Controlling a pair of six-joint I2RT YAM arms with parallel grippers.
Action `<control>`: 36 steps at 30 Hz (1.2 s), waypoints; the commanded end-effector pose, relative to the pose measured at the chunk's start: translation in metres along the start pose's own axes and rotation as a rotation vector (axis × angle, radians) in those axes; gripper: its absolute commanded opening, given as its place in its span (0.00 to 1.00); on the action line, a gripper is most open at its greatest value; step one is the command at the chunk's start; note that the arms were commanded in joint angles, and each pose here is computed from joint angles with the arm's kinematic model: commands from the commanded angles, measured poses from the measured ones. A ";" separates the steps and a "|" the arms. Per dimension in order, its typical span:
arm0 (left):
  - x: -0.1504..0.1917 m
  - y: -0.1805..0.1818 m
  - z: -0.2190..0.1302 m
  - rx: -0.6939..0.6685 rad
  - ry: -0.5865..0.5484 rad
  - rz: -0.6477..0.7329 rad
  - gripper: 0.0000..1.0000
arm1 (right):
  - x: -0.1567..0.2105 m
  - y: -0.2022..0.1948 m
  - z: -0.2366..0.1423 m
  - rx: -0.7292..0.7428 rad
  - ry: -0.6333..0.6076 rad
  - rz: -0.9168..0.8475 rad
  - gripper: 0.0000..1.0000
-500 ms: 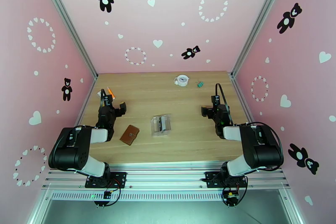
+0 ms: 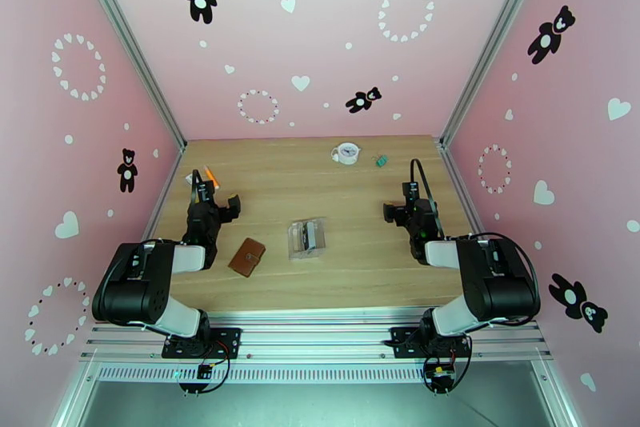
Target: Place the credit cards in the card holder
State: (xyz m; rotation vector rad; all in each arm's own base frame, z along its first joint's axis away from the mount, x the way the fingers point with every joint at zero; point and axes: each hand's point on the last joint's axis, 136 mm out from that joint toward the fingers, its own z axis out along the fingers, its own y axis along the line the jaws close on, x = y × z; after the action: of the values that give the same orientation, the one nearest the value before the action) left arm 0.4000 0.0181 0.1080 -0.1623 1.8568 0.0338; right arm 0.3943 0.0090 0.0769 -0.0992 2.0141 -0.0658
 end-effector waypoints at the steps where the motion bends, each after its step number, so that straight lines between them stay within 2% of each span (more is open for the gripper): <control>1: -0.003 0.000 -0.001 0.015 -0.014 0.011 0.99 | -0.011 0.000 -0.001 0.001 -0.036 -0.007 0.99; 21: -0.005 0.000 -0.003 0.012 -0.025 0.010 0.99 | -0.010 0.000 0.000 0.000 -0.030 -0.006 0.99; 23: -0.021 0.015 -0.010 -0.100 -0.007 -0.015 0.99 | -0.011 0.000 -0.001 0.002 -0.036 -0.007 0.99; 25: -0.050 0.031 -0.021 -0.200 0.013 -0.059 0.99 | -0.014 -0.012 -0.004 0.080 -0.034 0.013 0.99; 27: -0.079 0.021 -0.038 -0.135 -0.016 -0.049 0.99 | -0.019 -0.023 -0.008 0.145 0.022 0.033 0.99; 29: -0.107 0.017 -0.064 -0.106 -0.048 -0.121 0.99 | -0.034 -0.030 -0.012 0.174 0.099 0.058 0.99; 32: -0.126 0.028 -0.105 -0.175 0.017 -0.306 0.99 | -0.061 -0.035 -0.028 0.191 0.128 0.201 0.99; 33: -0.122 0.036 -0.116 -0.229 0.055 -0.365 0.99 | -0.064 -0.033 -0.032 0.184 0.132 0.241 0.99; 35: -0.097 0.062 -0.143 -0.427 0.141 -0.563 0.98 | -0.062 -0.023 -0.033 0.137 0.171 0.364 0.99; 36: -0.087 0.060 -0.148 -0.426 0.194 -0.567 0.99 | -0.057 -0.019 -0.033 0.123 0.214 0.401 0.99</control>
State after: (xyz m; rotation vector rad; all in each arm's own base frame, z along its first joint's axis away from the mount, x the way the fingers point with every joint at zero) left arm 0.3283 0.0513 0.3240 -0.6242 1.6243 -0.0856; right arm 0.4145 -0.0096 0.1797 0.2182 2.0035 -0.0504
